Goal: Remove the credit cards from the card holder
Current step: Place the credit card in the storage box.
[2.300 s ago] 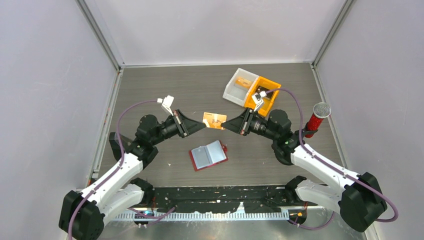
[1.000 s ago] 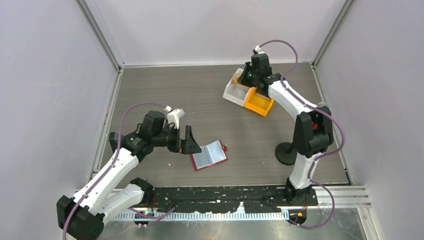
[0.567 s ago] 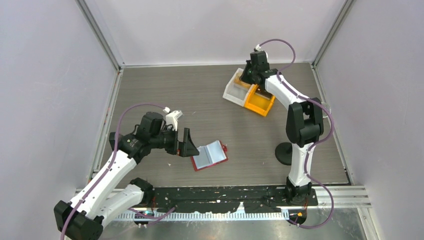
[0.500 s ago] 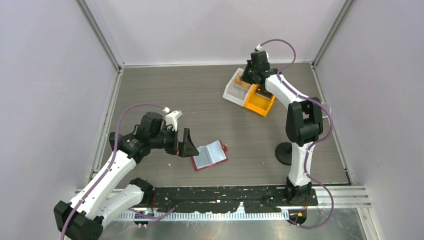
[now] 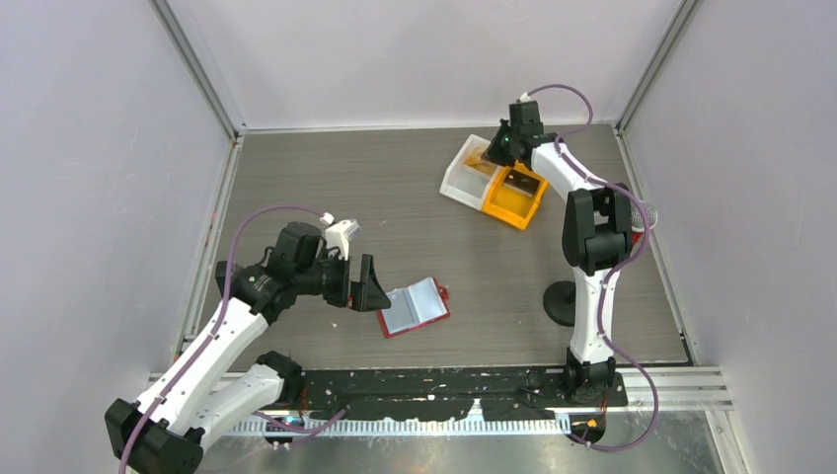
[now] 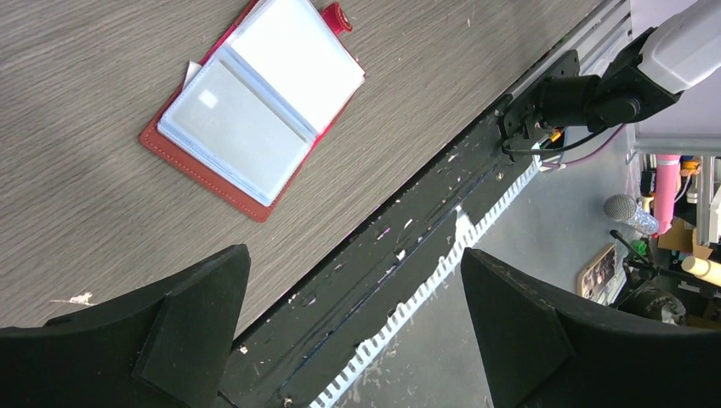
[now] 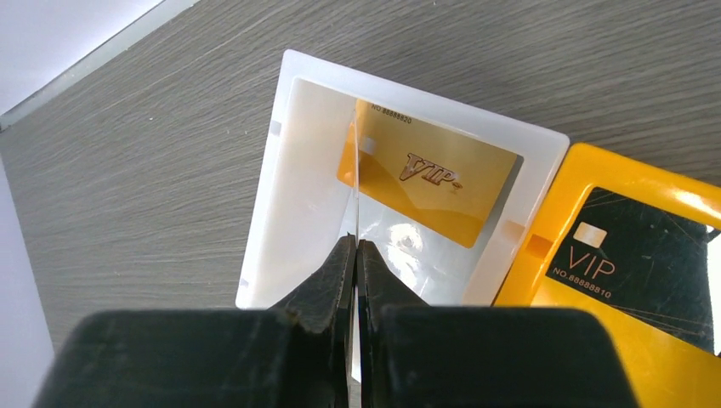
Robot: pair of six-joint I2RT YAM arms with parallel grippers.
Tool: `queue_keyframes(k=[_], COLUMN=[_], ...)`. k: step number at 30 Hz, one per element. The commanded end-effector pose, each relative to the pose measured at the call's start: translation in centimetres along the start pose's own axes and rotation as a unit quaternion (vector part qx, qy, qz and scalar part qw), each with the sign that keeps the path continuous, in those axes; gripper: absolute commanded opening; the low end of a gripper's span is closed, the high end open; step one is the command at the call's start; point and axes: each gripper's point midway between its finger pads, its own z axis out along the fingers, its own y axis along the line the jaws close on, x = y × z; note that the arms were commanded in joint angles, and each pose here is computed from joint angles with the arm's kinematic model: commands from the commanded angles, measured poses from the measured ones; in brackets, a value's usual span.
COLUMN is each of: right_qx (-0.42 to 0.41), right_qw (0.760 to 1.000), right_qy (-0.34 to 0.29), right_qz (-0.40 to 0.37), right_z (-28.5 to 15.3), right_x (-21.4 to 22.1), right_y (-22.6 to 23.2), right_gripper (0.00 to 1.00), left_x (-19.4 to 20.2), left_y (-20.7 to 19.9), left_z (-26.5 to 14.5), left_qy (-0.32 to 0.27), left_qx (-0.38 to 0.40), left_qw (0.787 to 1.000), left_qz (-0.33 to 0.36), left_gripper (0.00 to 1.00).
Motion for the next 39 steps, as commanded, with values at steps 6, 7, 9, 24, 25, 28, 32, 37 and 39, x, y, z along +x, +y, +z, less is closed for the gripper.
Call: queue_keyframes(k=[6, 7, 9, 24, 25, 28, 32, 37, 39], right_qx=[-0.049, -0.050, -0.049, -0.022, -0.020, -0.014, -0.005, 0.003, 0.005], right_qw=[0.998, 0.998, 0.998, 0.999, 0.999, 0.999, 0.999, 0.999, 0.999], right_qy=[-0.014, -0.014, -0.011, -0.015, -0.015, -0.016, -0.020, -0.029, -0.032], right_qz=[0.024, 0.025, 0.026, 0.028, 0.028, 0.028, 0.029, 0.027, 0.028], right_z=[-0.1, 0.0, 0.2, 0.5, 0.5, 0.5, 0.3, -0.1, -0.2], right_x=[-2.8, -2.9, -2.8, -3.1, -3.1, -3.1, -3.3, -3.9, -4.1], right_y=[1.9, 1.9, 1.8, 0.3, 0.3, 0.0, -0.2, -0.3, -0.3], right_gripper=[0.11, 0.12, 0.15, 0.22, 0.23, 0.25, 0.27, 0.30, 0.31], left_x=[-1.0, -1.0, -1.0, -1.0, -1.0, -1.1, -1.1, -1.1, -1.0], left_y=[-0.6, -0.6, -0.6, -0.8, -0.8, -0.9, -1.0, -1.0, -1.0], left_z=[-0.5, -0.4, -0.5, -0.7, -0.7, -0.7, -0.8, -0.7, -0.7], left_qy=[-0.015, -0.015, -0.016, -0.020, -0.020, -0.022, -0.024, -0.023, -0.023], left_qx=[0.003, 0.003, 0.004, 0.006, 0.006, 0.007, 0.009, 0.010, 0.010], left_qw=[1.000, 1.000, 1.000, 1.000, 1.000, 1.000, 1.000, 1.000, 1.000], left_qz=[0.016, 0.016, 0.016, 0.015, 0.014, 0.013, 0.011, 0.009, 0.009], left_gripper=[0.99, 0.99, 0.99, 0.99, 0.99, 0.99, 0.99, 0.99, 0.99])
